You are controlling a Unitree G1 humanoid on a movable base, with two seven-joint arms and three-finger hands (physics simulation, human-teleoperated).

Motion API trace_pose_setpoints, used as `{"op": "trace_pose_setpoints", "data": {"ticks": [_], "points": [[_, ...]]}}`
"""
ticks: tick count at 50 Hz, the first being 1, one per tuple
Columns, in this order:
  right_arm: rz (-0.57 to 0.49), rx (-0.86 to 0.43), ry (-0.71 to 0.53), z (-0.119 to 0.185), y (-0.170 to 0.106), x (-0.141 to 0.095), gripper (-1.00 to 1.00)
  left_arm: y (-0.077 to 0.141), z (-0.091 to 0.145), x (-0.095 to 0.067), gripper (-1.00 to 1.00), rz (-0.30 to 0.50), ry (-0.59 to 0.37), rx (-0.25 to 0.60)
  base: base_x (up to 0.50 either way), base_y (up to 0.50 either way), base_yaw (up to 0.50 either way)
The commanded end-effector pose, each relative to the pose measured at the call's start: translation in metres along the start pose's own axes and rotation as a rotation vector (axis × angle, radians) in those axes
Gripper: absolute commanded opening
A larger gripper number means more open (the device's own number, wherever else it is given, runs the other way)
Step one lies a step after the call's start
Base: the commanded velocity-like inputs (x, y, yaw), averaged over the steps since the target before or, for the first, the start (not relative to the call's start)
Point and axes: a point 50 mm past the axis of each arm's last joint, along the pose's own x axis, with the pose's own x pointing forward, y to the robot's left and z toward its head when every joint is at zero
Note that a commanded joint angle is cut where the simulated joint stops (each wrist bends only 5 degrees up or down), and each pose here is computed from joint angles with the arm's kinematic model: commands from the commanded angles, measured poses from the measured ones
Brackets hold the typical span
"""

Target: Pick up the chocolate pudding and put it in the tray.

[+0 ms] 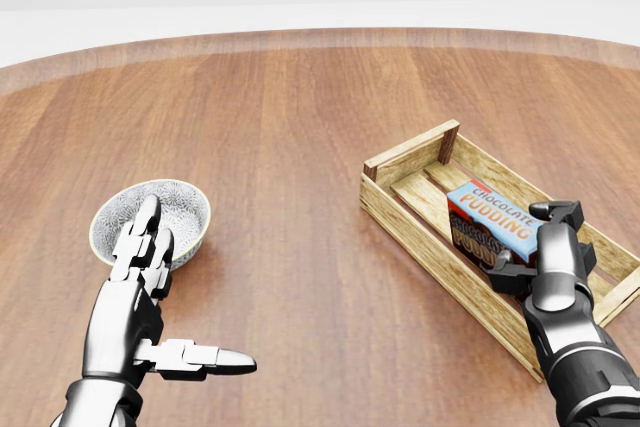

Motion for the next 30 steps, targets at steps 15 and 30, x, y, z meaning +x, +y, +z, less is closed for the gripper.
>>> {"op": "trace_pose_setpoints", "data": {"ticks": [15,30], "points": [[-0.031,-0.011,-0.001,-0.001,-0.001,0.000,1.00,0.002,-0.002,0.001,1.00,0.017,0.014,-0.007,0.00,0.00,0.00],[-0.174,-0.055,-0.062,0.013,-0.013,0.002,1.00,0.002,-0.002,0.001,1.00,0.017,0.014,-0.007,0.00,0.00,0.00]]}}
